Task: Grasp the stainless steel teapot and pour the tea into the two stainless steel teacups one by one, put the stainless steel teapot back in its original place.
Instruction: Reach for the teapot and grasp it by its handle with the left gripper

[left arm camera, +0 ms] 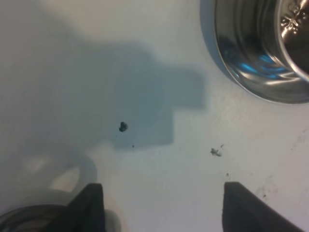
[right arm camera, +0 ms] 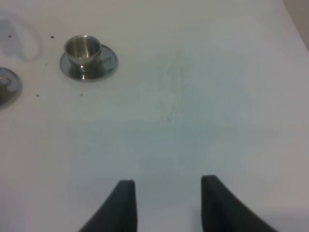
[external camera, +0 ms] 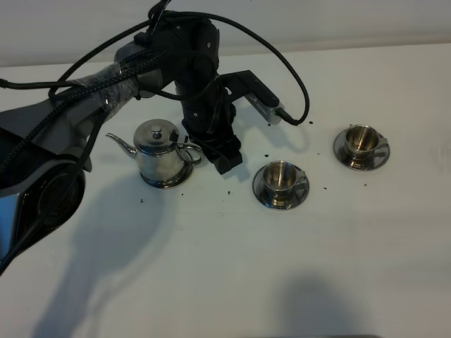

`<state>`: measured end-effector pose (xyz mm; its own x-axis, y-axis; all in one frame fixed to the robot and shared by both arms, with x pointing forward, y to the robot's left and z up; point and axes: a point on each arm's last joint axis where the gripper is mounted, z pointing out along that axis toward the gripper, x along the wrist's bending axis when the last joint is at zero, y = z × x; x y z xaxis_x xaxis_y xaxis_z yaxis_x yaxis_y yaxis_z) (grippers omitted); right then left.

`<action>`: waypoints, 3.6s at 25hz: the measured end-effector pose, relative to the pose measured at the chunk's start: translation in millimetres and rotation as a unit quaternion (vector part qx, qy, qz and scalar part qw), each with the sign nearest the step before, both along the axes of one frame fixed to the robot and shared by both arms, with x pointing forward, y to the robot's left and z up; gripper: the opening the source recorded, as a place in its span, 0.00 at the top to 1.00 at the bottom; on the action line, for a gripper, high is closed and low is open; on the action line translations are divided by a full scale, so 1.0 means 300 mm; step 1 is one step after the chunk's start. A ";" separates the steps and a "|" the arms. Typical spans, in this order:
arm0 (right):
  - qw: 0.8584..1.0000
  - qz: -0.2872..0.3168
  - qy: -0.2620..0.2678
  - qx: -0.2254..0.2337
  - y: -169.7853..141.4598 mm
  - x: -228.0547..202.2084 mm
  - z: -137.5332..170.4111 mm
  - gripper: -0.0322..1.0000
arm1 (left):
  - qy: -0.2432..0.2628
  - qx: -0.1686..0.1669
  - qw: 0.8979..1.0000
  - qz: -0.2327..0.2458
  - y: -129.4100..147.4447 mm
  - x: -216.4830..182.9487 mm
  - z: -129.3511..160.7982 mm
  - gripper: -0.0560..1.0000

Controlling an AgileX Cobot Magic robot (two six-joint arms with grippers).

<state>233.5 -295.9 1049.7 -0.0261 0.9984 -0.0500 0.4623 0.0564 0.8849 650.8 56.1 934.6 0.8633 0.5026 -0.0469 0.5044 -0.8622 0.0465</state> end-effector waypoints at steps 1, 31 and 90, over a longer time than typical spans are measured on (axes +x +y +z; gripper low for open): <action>1.000 0.000 0.000 0.000 0.000 0.000 0.000 0.67 | 0.000 0.000 1.000 0.000 -0.003 -0.002 0.000 0.42; 1.000 0.000 0.000 0.000 0.000 0.000 0.000 0.67 | 0.022 0.050 0.998 -0.015 0.016 -0.096 -0.013 0.42; 1.000 0.000 0.000 0.000 0.000 0.000 0.000 0.67 | 0.028 0.044 0.998 0.019 0.000 -0.083 -0.038 0.42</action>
<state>233.5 -295.9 1049.7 -0.0261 0.9984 -0.0500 0.4623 0.0564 0.8849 625.9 56.1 923.2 0.8411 0.5387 -0.0487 0.5361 -0.8422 -0.0570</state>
